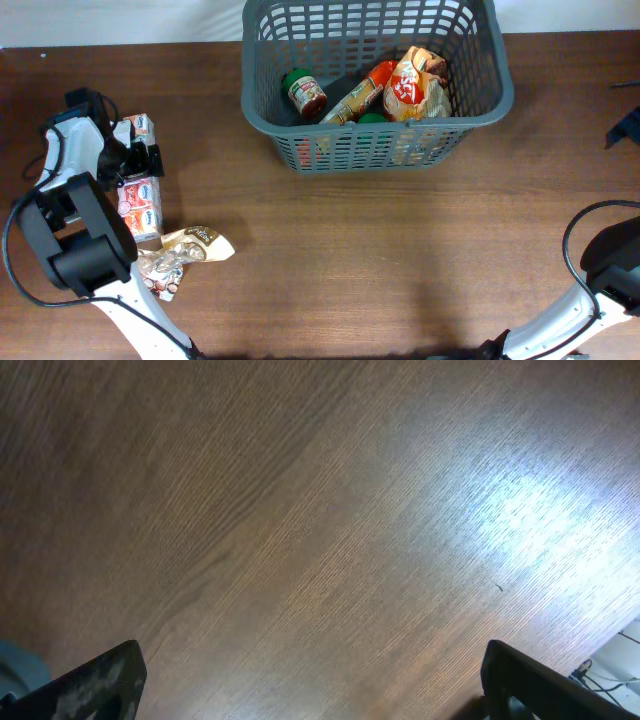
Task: Pack container
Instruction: 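Close the left gripper on the tissue packs, then lift the tissue packs with the left gripper into the basket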
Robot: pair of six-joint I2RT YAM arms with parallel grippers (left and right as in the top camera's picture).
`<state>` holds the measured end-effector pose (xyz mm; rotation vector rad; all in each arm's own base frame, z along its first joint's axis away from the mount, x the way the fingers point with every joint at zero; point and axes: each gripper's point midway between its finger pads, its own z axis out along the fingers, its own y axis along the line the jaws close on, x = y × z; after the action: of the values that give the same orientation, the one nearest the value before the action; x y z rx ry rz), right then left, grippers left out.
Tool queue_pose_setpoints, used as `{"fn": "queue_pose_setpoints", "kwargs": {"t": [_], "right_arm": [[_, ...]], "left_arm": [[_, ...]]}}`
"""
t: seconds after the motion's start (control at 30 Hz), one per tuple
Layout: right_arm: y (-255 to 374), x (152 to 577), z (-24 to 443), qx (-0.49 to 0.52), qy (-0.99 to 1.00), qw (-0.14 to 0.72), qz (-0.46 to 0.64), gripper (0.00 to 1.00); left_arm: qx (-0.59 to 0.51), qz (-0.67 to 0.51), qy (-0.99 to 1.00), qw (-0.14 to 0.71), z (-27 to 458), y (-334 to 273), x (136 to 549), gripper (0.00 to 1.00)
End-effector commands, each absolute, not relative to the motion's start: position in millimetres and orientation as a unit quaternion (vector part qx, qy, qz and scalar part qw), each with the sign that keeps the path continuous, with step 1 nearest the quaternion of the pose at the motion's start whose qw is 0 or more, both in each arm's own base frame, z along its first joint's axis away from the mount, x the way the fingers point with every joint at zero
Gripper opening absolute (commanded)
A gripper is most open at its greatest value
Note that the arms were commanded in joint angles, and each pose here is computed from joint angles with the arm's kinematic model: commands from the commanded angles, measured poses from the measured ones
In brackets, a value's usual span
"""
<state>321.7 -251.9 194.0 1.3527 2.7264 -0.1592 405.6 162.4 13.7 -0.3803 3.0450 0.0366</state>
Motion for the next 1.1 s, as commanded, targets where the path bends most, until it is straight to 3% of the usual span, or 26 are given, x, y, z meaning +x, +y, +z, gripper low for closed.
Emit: {"fn": "queue_pose_setpoints", "kwargs": {"t": [0.0,0.5,0.53,0.67,0.7,0.73,0.93,1.03,1.07], "right_arm": [[-252,320,194,0.448,0.891,0.047,-0.053,0.99],[-252,320,194,0.448,0.891,0.047,-0.053,0.99],[-252,320,194,0.448,0.891,0.047,-0.053,0.99],[-252,320,194,0.448,0.891,0.047,-0.053,0.99],[-252,320,194,0.448,0.891,0.047,-0.053,0.99],[-252,320,194,0.448,0.891,0.047,-0.053,0.99],[-252,320,194,0.448,0.891,0.047,-0.053,0.99],[-252,320,194,0.448,0.891,0.047,-0.053,0.99],[-252,320,194,0.448,0.891,0.047,-0.053,0.99]], "left_arm": [[-0.13,0.01,0.991,0.024,5,162,400,0.99],[-0.13,0.008,0.991,0.017,-3,160,394,0.99],[-0.13,0.008,0.991,0.017,-3,160,394,0.93],[-0.13,0.008,0.991,0.017,-3,160,394,0.22],[-0.131,0.008,0.991,0.017,-3,160,394,0.08],[-0.134,0.008,0.991,0.017,-3,160,394,0.02],[-0.142,-0.012,0.989,0.032,15,152,406,0.02],[-0.133,-0.003,0.989,0.07,50,152,426,0.02],[-0.126,0.007,0.985,0.121,90,154,446,0.02]]}}
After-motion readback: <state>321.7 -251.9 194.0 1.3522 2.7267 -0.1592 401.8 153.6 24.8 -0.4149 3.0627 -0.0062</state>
